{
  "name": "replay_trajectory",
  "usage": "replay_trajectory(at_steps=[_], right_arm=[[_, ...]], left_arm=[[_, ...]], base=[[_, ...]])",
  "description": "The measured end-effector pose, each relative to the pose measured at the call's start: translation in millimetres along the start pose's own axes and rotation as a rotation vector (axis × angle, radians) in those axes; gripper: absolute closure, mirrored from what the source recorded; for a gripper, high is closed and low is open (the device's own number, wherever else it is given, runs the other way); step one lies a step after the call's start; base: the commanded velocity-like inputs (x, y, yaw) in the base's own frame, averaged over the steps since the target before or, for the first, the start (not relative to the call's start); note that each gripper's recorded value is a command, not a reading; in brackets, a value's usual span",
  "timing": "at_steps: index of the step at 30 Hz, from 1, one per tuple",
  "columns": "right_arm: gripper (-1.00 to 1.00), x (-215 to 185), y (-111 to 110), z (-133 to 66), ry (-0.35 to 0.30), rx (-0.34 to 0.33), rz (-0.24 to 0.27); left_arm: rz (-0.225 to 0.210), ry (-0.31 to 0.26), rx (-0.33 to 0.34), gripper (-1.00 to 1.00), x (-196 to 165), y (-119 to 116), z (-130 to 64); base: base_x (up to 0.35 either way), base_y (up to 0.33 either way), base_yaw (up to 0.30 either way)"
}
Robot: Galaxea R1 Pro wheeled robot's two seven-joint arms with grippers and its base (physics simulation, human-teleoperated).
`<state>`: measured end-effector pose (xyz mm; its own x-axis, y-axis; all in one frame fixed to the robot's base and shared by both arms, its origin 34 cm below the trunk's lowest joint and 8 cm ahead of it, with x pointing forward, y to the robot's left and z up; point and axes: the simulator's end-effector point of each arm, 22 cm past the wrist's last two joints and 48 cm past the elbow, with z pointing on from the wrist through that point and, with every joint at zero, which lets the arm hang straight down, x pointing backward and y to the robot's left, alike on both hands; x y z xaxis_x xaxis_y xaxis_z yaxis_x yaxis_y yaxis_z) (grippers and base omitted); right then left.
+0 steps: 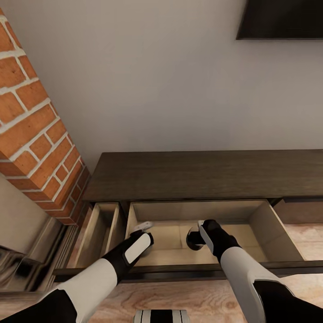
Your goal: Place each of the two pumpkins and all three candles from the living room inside a cabinet in the living room (use any cabinet), then make sure every cabinet is closed, and position the cauldron so it is next to a table in the living room.
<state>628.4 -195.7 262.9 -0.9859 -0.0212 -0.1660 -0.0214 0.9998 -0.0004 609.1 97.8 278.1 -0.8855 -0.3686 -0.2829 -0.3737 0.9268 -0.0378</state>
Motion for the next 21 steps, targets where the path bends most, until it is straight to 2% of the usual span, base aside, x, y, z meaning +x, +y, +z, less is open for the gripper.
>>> replay_trajectory(at_steps=[3, 11, 21], right_arm=[[1.00, 2, -1, 3.5, 0.004, 0.001, 0.002], [1.00, 10, 0, 20.3, 0.005, 0.000, 0.002], [1.00, 24, 1, 41.3, 0.036, -0.002, 0.001]], left_arm=[[-0.009, 0.003, 0.007, 1.00, -1, 0, 2.2], [0.002, -0.024, 0.038, 1.00, -2, -10, 9.7], [0.002, -0.005, 0.031, 1.00, 11, -7, 28.5]], base=[[0.000, 0.000, 0.000], [0.000, 0.000, 0.000], [0.000, 0.000, 0.000]])
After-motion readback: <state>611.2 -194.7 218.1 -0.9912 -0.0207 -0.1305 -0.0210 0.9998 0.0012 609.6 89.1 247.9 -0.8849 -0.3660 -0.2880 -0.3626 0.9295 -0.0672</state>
